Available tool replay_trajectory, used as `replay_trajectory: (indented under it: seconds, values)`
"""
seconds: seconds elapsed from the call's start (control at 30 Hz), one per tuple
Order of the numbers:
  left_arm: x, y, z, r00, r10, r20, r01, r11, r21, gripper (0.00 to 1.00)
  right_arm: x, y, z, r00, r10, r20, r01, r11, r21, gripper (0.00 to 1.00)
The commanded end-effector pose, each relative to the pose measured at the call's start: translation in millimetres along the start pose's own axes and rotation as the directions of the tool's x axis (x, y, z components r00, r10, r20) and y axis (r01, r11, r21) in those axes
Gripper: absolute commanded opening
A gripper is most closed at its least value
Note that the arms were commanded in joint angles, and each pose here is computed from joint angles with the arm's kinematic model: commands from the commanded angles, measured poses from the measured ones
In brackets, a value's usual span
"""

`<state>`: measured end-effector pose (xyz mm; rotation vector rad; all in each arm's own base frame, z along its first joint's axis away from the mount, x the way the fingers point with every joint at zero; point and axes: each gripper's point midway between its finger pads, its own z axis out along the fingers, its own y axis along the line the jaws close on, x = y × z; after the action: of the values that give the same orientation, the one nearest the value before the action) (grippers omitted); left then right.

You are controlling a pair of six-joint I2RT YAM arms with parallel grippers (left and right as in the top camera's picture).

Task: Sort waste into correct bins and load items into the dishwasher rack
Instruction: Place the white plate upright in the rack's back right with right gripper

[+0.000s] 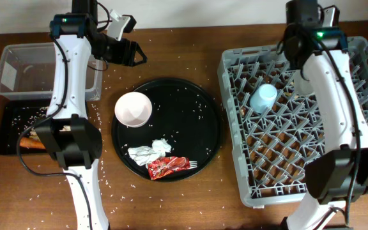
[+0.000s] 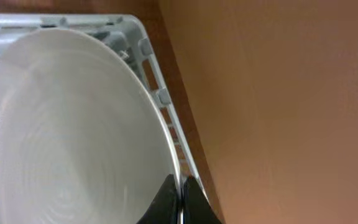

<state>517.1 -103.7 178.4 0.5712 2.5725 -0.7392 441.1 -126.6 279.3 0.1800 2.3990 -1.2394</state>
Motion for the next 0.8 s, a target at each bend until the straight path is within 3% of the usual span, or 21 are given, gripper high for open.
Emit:
replay_trajectory:
  seconds: [0.0, 0.07, 0.27, 0.33, 0.43, 0.47, 0.53, 0.57, 0.67, 0.77]
  values:
    - [-6, -4, -10, 0.999, 0.021, 0.024, -0.021, 1.000, -0.009, 0.68, -6, 10, 1, 0.997, -0.074, 0.025, 0.075, 0.996, -0.053, 0.04]
    - [-7, -3, -10, 0.999, 0.025, 0.030, -0.025, 1.000, -0.011, 0.68, -2, 28, 5, 0.991, -0.132, 0.032, 0.135, 0.984, -0.119, 0.04]
    - [-7, -3, -10, 0.999, 0.023, 0.027, -0.023, 1.000, -0.010, 0.68, 4, 47, 17, 0.985, -0.168, 0.025, 0.170, 0.977, -0.131, 0.04]
    - [-7, -3, -10, 0.999, 0.023, 0.027, -0.023, 1.000, -0.010, 0.68, 3, 56, 15, 0.985, -0.166, 0.040, 0.170, 0.968, -0.182, 0.09]
    - [-7, -3, -10, 0.999, 0.023, 0.028, -0.023, 1.000, -0.010, 0.68, 2, 77, 10, 0.985, -0.156, 0.068, 0.170, 0.939, -0.298, 0.39]
    - [-7, -3, -10, 0.999, 0.023, 0.028, -0.023, 1.000, -0.010, 0.68, 1, 81, 8, 0.985, -0.155, 0.075, 0.171, 0.932, -0.320, 0.54]
    - [-7, -3, -10, 0.999, 0.023, 0.028, -0.023, 1.000, -0.010, 0.68, -6, 78, 0, 0.990, -0.109, 0.087, 0.131, 0.939, -0.318, 0.94]
    - [-7, -3, -10, 0.999, 0.023, 0.028, -0.023, 1.000, -0.010, 0.68, -10, 75, -4, 0.992, -0.087, 0.092, 0.112, 0.942, -0.317, 0.99]
    - [-7, -3, -10, 0.999, 0.024, 0.030, -0.024, 1.000, -0.010, 0.68, -42, 31, -44, 0.981, 0.113, 0.156, -0.048, 0.927, -0.372, 0.99]
    - [-7, -3, -10, 0.999, 0.023, 0.028, -0.023, 1.000, -0.010, 0.68, -55, 23, -81, 0.964, 0.169, 0.207, -0.039, 0.854, -0.518, 0.99]
